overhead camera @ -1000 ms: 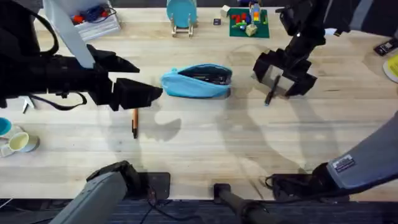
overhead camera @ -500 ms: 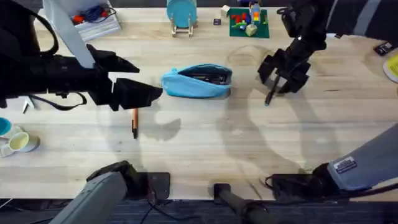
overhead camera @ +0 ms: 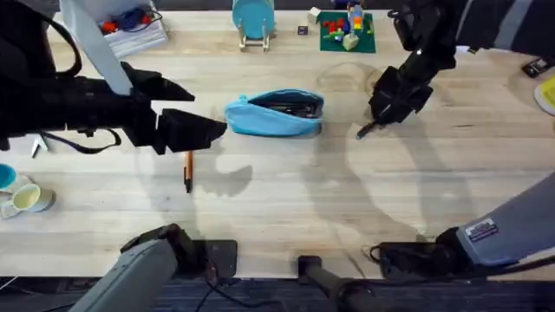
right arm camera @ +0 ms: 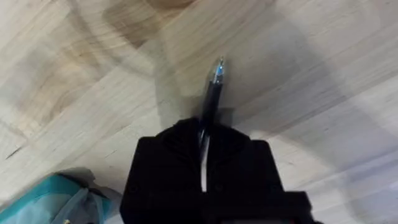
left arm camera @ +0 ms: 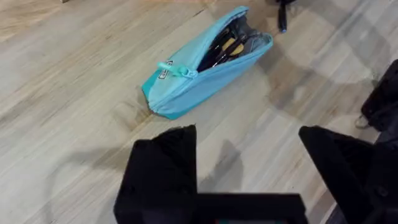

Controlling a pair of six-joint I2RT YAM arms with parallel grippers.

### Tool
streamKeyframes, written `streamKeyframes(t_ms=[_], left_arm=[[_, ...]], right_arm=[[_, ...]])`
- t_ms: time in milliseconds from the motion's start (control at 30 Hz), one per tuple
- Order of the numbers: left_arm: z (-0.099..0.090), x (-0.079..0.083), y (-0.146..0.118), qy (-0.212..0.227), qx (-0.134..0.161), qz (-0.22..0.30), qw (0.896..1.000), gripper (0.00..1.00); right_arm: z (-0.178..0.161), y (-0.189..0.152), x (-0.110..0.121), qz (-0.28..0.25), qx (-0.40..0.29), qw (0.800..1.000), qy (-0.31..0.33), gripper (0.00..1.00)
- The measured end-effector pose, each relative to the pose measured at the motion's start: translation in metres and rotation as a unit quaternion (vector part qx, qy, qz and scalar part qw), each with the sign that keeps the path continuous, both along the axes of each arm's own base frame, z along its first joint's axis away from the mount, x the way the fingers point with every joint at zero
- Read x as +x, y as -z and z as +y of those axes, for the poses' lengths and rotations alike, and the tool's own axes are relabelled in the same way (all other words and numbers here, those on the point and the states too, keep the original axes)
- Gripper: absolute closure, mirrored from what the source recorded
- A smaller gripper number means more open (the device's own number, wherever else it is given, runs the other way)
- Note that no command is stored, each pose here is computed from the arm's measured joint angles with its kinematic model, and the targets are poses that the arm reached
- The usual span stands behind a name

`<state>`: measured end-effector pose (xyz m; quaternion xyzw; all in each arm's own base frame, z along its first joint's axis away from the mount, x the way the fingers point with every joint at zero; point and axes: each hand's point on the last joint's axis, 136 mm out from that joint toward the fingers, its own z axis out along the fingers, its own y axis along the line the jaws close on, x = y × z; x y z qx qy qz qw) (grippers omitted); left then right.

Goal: Unzip the bag, pick up the pens from the table one at a time and place them inside, then zip the bag closed.

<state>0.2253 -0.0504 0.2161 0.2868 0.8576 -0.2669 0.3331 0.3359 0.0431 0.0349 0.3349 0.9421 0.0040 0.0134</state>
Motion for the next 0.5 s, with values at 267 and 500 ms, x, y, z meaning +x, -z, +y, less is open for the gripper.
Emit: streamKeyframes(t_ms=[267,500], left_arm=[[0.0,0.0001,0.0,0.0,0.0,0.0,1.0,0.007],[0.0,0.0,0.0,0.0,0.0,0.0,1.0,0.008]], right_arm=[[0.0001,-0.0005,0.0002,-0.001,0.0,1.0,-0.004,0.967],[0.0002,-0.0028,0.0007,-0.006,0.0,1.0,-0.022,0.967]])
